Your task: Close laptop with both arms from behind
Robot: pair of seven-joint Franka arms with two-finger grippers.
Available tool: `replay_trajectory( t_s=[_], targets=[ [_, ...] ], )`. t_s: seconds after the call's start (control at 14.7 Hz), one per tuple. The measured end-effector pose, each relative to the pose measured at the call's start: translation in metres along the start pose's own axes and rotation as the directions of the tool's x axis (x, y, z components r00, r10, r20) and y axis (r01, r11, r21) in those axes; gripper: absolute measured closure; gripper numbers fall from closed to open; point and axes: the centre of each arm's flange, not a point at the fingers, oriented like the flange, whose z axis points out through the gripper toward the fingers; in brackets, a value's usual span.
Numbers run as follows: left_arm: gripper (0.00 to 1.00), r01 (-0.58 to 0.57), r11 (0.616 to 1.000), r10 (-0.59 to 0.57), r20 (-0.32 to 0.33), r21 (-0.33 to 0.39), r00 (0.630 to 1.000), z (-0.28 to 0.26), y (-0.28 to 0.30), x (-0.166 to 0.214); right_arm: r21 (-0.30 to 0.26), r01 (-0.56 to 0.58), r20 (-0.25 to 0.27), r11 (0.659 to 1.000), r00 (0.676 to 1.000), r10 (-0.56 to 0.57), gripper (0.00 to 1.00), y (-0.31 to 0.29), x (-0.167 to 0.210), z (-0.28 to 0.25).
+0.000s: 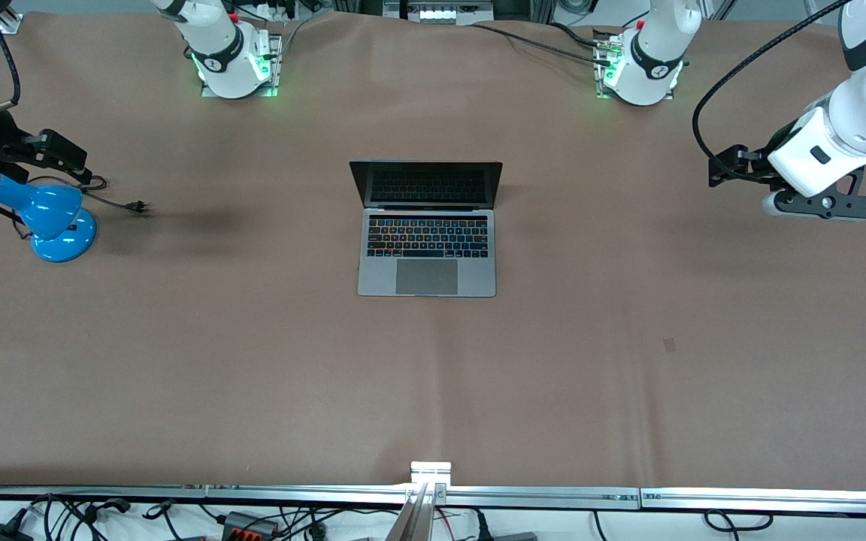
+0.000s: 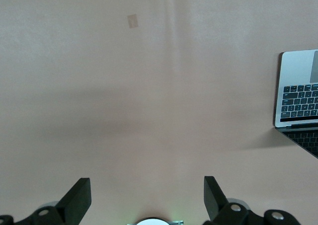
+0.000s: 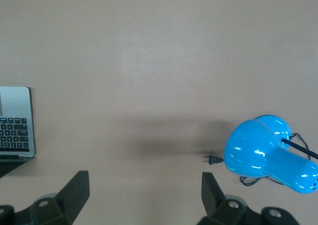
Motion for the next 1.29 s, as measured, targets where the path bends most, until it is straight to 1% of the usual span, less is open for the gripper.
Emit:
replay_trajectory(
  t_s=[0.41,0.48,0.54,0.61,0.68,0.75,0.82,0.88,1.09,1.22,1.29],
  targets=[
    [0.0,0.006,1.0,-0.006,0.003,-0.002,1.0,0.001,-0.003,0.001,0.0,0.002,0.0,1.0,1.0,-0.002,0.0,-0.001,0.0,0.0],
    [0.07,0.011,1.0,-0.011,0.007,-0.007,1.0,0.003,-0.006,0.002,0.0,0.002,0.0,1.0,1.0,-0.002,0.0,-0.001,0.0,0.0],
    [0.16,0.02,1.0,-0.02,0.014,-0.019,1.0,0.004,-0.01,0.002,0.0,0.003,0.0,1.0,1.0,-0.003,0.0,-0.002,0.0,0.0],
    [0.29,0.029,0.999,-0.028,0.019,-0.027,0.999,0.006,-0.014,0.003,0.0,0.003,-0.001,1.0,1.0,-0.003,0.0,-0.002,0.0,0.0],
    [0.38,0.035,0.999,-0.034,0.024,-0.031,0.999,0.007,-0.017,0.003,0.0,0.003,-0.001,1.0,1.0,-0.003,0.0,-0.002,0.0,0.0],
    [0.47,0.036,0.999,-0.036,0.027,-0.032,0.999,0.008,-0.019,0.003,0.0,0.003,-0.001,1.0,1.0,-0.003,0.07,-0.002,0.0,0.0],
    [0.56,0.035,0.999,-0.034,0.027,-0.032,0.999,0.008,-0.018,0.003,0.0,0.004,-0.001,1.0,1.0,-0.004,0.18,-0.002,0.0,0.0],
    [0.68,0.033,0.999,-0.032,0.028,-0.031,0.999,0.008,-0.017,0.003,0.0,0.004,0.0,1.0,1.0,-0.004,0.31,-0.002,0.0,0.0],
    [0.98,0.021,0.999,-0.019,0.045,-0.036,0.999,0.01,-0.015,0.002,0.0,0.004,0.013,1.0,1.0,-0.004,0.63,-0.002,-0.001,0.001],
    [0.99,0.009,0.999,-0.007,0.052,-0.041,0.999,0.011,-0.014,0.002,0.0,0.004,0.02,1.0,1.0,-0.004,0.82,-0.003,-0.002,0.002],
    [0.99,0.005,0.999,-0.003,0.056,-0.042,0.998,0.012,-0.014,0.002,0.0,0.005,0.021,1.0,1.0,-0.005,0.93,-0.003,-0.002,0.002]
  ],
)
